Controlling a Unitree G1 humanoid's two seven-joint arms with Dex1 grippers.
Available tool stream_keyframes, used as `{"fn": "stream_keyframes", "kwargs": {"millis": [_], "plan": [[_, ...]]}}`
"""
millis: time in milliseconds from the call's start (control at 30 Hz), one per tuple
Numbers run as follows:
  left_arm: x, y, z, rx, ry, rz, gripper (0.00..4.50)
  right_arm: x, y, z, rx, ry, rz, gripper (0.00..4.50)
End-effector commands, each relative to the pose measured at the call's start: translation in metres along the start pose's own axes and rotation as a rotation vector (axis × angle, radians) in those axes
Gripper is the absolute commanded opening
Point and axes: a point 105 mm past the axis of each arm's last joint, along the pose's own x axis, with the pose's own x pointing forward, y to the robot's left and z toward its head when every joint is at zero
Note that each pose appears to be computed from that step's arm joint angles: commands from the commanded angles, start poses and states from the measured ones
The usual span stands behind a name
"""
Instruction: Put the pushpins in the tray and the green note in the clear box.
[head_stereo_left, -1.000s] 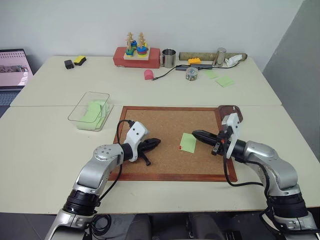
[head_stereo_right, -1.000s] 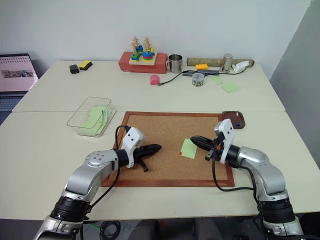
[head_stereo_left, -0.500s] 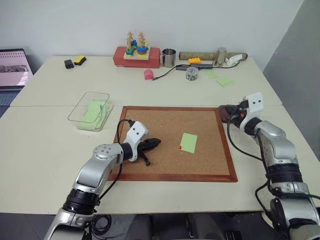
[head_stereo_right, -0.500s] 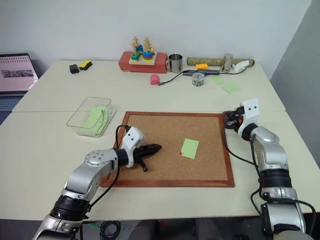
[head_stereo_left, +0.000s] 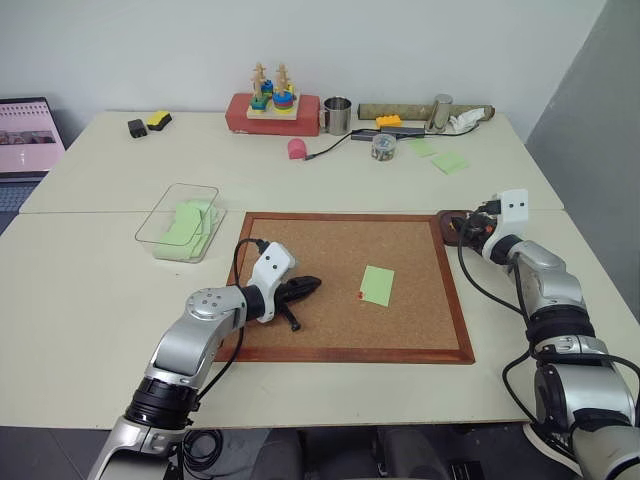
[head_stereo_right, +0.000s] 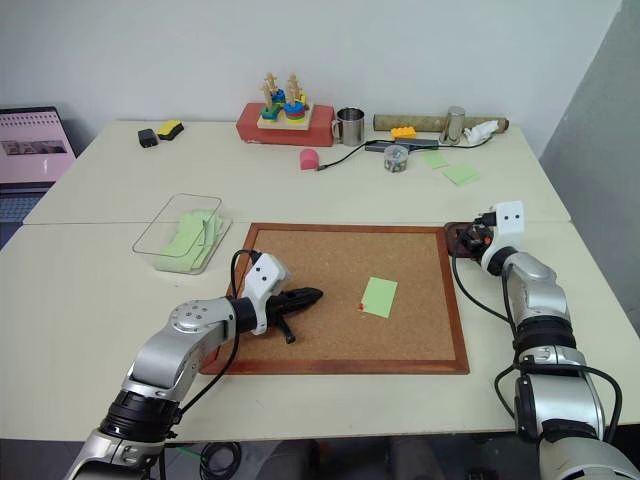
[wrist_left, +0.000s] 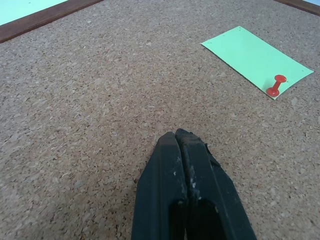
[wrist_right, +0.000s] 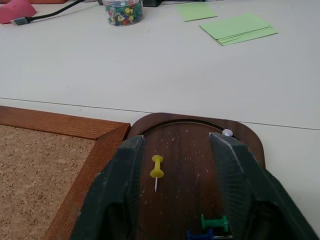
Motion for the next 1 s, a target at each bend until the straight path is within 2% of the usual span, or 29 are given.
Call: {"fn": "stream_keyframes", "kwargs": {"millis": [33,167,300,400,533,767,1000], "plan": [[-0.003,0.002,-0.003,0.000,0.016,0.013,0.00,-0.005,-0.004,0.035,-0.035,-0.119,0.015,3.21],[-0.003,0.002,-0.003,-0.001,0.016,0.012,0.00,-0.014,0.021,0.051,-0.048,-0.191,0.169,4.06],[-0.003,0.002,-0.003,-0.002,0.016,0.010,0.00,-0.033,0.066,0.048,-0.116,-0.185,0.409,4.06],[-0.002,0.002,-0.003,-0.001,0.017,0.007,0.00,-0.057,0.111,0.032,-0.186,-0.139,0.623,4.06],[-0.001,0.001,-0.003,0.000,0.017,0.002,0.00,-0.077,0.153,0.005,-0.225,-0.068,0.777,4.06],[-0.001,0.000,-0.003,0.003,0.016,-0.007,0.00,-0.075,0.190,-0.018,-0.242,-0.041,0.834,4.06],[-0.003,-0.002,-0.003,0.002,0.019,-0.007,0.00,-0.065,0.204,-0.032,-0.254,-0.014,0.845,4.06]]}}
